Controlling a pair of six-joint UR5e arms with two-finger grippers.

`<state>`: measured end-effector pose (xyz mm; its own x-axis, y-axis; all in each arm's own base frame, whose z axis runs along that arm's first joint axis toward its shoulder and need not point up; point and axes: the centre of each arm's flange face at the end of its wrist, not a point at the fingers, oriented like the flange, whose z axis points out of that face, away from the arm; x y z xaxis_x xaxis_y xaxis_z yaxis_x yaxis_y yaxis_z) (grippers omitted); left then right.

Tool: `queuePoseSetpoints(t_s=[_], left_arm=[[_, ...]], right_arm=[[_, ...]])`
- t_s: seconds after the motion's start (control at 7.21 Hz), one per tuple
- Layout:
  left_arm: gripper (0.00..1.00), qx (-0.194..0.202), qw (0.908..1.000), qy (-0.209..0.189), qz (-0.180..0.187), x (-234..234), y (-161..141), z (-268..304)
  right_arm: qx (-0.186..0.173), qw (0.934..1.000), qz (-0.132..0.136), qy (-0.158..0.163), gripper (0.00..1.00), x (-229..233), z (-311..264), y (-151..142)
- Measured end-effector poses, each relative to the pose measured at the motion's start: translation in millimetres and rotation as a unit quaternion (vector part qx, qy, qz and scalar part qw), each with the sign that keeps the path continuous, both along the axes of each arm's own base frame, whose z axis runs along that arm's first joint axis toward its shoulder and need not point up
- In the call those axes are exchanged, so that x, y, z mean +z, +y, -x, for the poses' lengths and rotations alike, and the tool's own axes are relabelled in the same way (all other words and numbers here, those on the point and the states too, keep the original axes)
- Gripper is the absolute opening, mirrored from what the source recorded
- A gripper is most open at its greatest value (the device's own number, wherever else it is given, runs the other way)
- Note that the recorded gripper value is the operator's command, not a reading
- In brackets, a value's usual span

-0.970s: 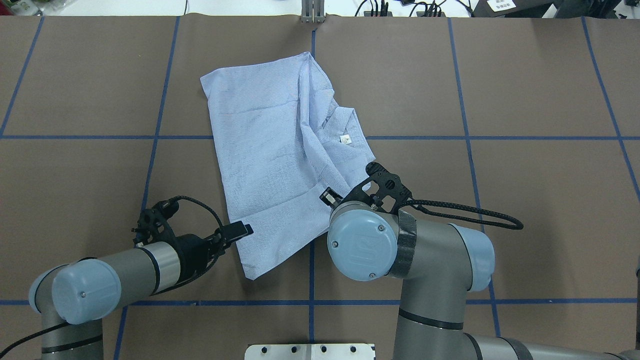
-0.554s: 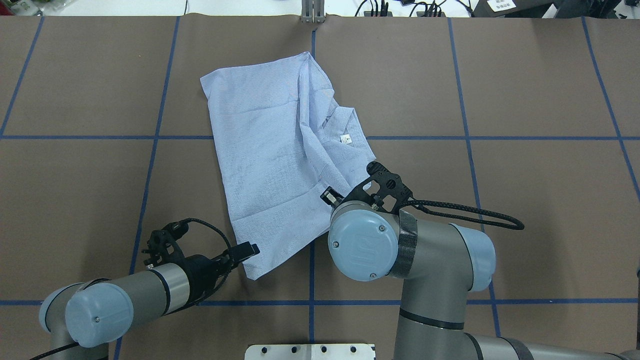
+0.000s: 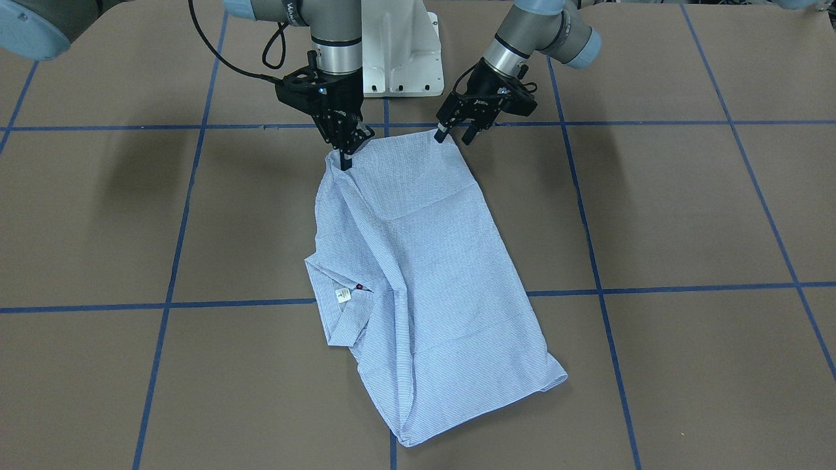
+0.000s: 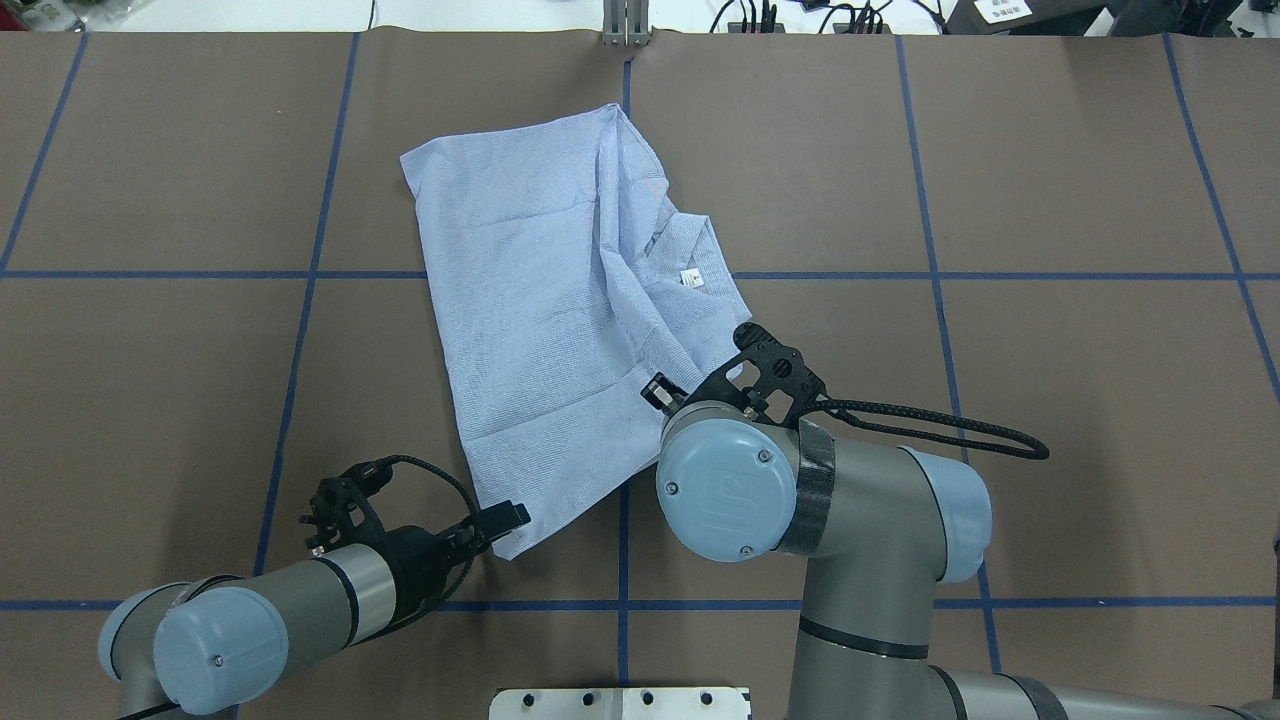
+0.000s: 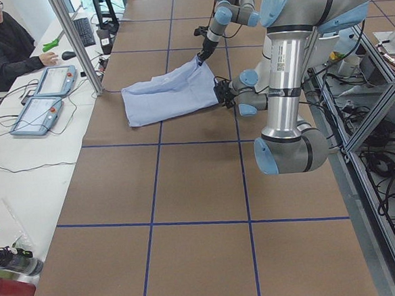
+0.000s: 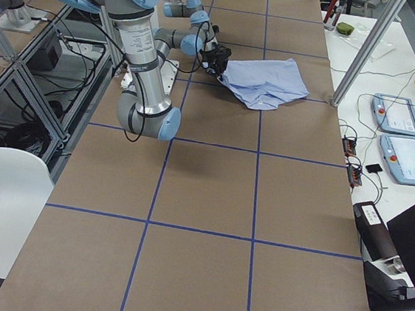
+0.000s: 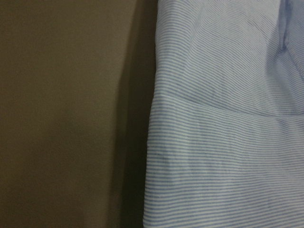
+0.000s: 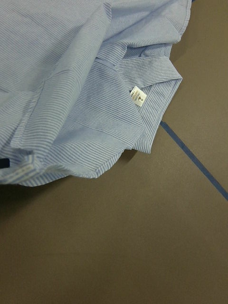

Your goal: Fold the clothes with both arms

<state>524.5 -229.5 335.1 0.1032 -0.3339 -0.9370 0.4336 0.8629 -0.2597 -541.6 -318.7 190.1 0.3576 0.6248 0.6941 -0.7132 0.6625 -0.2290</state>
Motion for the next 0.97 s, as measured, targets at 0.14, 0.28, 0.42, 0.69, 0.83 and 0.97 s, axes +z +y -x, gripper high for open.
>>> queuePoseSetpoints(t_s=[0.14,0.28,0.42,0.69,0.83,0.97], left_arm=[[0.82,-0.002,1.0,0.001,0.0,-1.4,1.9,-2.5],[0.63,-0.002,1.0,0.004,0.0,-4.1,5.6,-6.0],[0.33,-0.002,1.0,0.009,0.002,-7.9,8.3,-8.9],[0.0,-0.005,0.9998,0.015,0.011,-10.4,11.3,-11.4],[0.0,-0.006,0.9998,0.017,0.012,-11.0,11.2,-10.1],[0.0,-0.007,0.9997,0.021,0.011,-14.4,10.0,-5.0]], right_arm=[[0.0,1.0,0.0,0.0,0.0,-0.2,0.0,0.0],[0.0,1.0,0.0,0.0,0.0,-0.4,0.0,0.0],[0.0,1.0,0.0,0.0,0.0,-0.3,0.0,0.0],[0.0,1.0,0.0,0.0,0.0,0.3,-0.2,-0.2],[0.0,1.0,0.0,0.001,0.0,1.2,-0.4,-0.5],[0.0,1.0,0.0,0.003,0.0,3.6,-0.6,-0.6]])
